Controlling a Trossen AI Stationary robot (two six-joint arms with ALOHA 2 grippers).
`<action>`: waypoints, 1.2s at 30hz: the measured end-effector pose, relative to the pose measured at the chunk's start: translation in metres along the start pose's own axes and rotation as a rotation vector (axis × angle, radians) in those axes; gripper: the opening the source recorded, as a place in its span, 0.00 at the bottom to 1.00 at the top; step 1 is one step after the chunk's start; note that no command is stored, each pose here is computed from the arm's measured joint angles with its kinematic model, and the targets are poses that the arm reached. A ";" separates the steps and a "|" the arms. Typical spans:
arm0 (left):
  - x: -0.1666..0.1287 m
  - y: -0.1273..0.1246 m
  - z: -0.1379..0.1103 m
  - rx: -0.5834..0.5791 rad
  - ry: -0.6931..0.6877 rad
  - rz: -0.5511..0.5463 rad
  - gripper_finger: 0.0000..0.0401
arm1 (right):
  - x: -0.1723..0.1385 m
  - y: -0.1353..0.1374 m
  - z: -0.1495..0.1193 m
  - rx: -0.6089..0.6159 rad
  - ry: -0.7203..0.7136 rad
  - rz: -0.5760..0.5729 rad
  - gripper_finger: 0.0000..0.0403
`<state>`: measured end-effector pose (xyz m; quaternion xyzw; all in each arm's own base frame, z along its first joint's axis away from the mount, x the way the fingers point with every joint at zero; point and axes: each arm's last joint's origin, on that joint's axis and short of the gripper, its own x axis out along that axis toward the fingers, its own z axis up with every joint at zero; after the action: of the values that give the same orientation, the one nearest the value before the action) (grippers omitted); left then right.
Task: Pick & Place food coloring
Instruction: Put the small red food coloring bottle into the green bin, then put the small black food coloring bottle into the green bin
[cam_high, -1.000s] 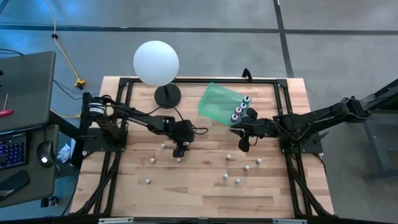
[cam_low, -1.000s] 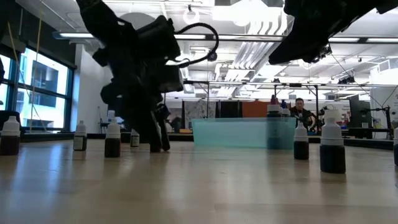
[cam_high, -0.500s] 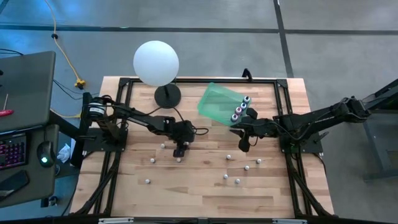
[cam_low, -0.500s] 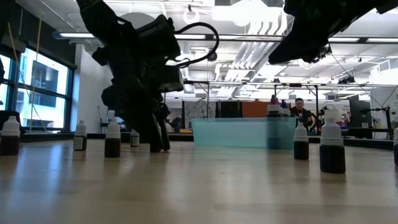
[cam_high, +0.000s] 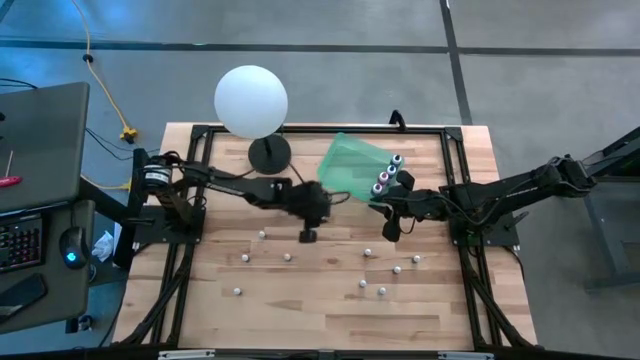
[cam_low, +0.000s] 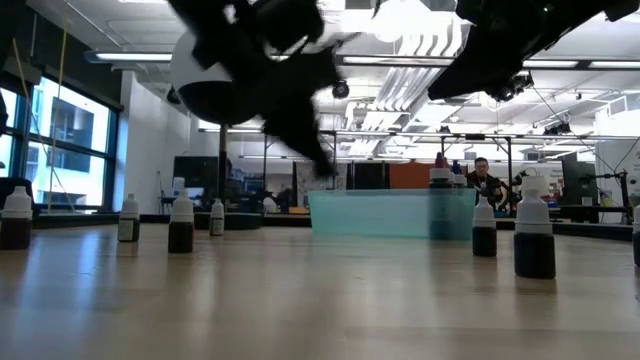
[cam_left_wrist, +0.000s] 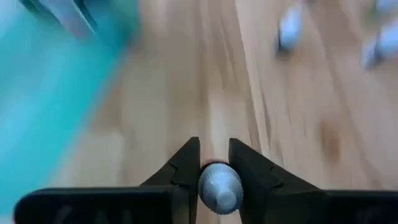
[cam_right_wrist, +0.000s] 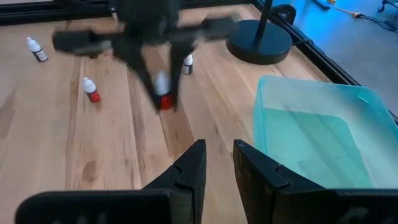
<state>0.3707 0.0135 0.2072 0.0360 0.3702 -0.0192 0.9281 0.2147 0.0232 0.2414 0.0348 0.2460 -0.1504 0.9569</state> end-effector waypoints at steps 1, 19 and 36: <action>-0.004 0.006 0.011 -0.005 -0.032 0.024 0.19 | 0.000 0.000 0.000 0.000 0.000 0.000 0.18; 0.047 0.140 0.030 -0.263 -0.047 0.309 0.22 | 0.000 0.000 0.000 0.000 -0.003 -0.010 0.18; 0.058 0.157 0.009 -0.299 0.032 0.306 0.35 | 0.002 -0.005 0.000 0.009 0.008 -0.020 0.18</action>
<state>0.4285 0.1691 0.1819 -0.0459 0.3740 0.1774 0.9092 0.2148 0.0179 0.2408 0.0371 0.2496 -0.1610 0.9541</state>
